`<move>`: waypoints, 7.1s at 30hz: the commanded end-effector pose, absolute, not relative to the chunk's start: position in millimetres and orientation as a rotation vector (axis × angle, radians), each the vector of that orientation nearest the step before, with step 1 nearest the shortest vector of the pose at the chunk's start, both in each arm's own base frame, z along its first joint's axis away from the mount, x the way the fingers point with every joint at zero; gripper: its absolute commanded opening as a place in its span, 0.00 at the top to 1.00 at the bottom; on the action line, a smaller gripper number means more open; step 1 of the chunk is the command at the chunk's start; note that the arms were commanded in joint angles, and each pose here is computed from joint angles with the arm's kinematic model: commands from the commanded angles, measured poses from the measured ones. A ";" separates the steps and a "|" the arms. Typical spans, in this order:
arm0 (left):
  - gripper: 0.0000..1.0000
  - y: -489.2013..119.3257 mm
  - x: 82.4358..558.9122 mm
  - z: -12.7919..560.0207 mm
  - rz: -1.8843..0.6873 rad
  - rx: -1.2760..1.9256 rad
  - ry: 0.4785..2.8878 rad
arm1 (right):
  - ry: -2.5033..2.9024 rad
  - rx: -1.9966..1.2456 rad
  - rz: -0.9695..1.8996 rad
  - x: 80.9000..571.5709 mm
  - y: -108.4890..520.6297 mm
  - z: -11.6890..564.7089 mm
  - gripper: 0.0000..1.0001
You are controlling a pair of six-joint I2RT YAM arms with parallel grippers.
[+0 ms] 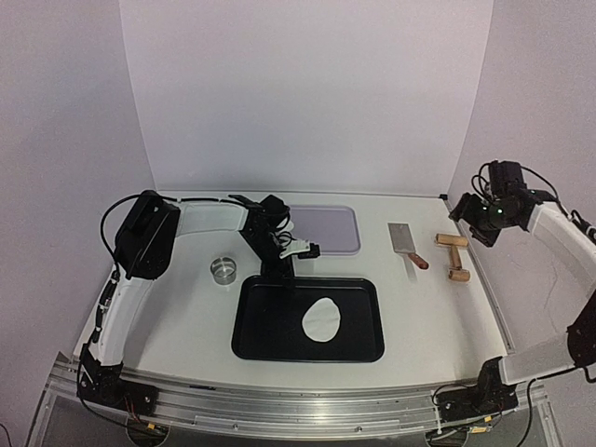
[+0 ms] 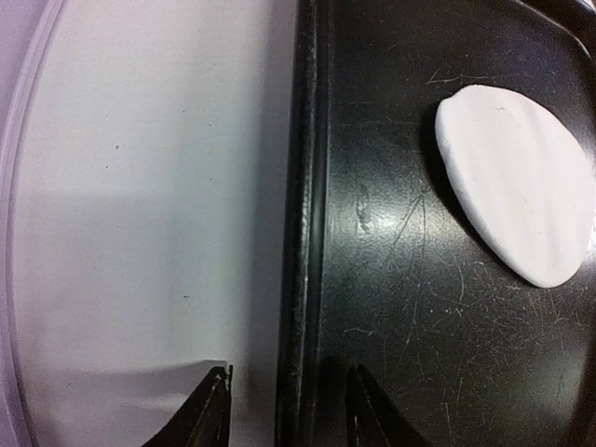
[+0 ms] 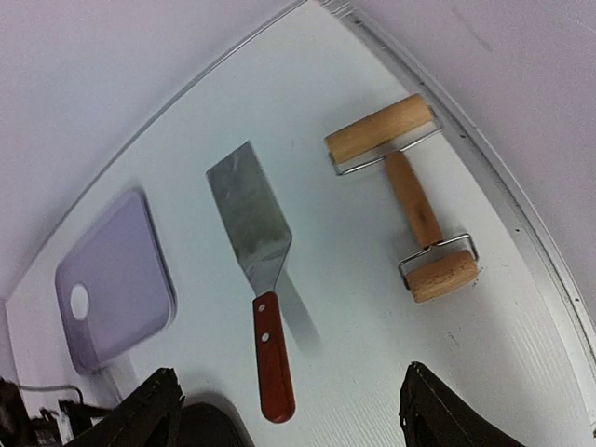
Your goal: Roll out the dumpling wrappers from the dough
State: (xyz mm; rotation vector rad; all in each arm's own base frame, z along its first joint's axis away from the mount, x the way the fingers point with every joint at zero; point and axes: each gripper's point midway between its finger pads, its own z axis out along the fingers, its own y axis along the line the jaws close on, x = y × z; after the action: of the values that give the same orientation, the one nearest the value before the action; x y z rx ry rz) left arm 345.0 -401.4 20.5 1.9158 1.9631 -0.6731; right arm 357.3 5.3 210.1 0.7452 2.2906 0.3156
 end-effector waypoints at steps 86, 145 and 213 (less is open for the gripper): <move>1.00 -343.3 372.6 209.7 -0.587 0.725 2.409 | 2.325 -0.054 0.356 366.3 428.1 194.4 0.81; 1.00 -473.3 221.8 68.4 -0.866 1.330 2.375 | 2.664 -0.022 0.288 237.6 287.4 16.3 1.00; 1.00 -350.3 139.8 -101.7 -0.670 1.221 2.927 | 2.842 0.276 0.028 163.2 222.1 -66.5 1.00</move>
State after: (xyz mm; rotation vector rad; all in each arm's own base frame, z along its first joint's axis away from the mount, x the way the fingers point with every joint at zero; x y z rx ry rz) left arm 239.5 -461.8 24.9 1.1231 2.2429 -0.9838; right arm 232.7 305.9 13.6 0.2573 2.5610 0.5296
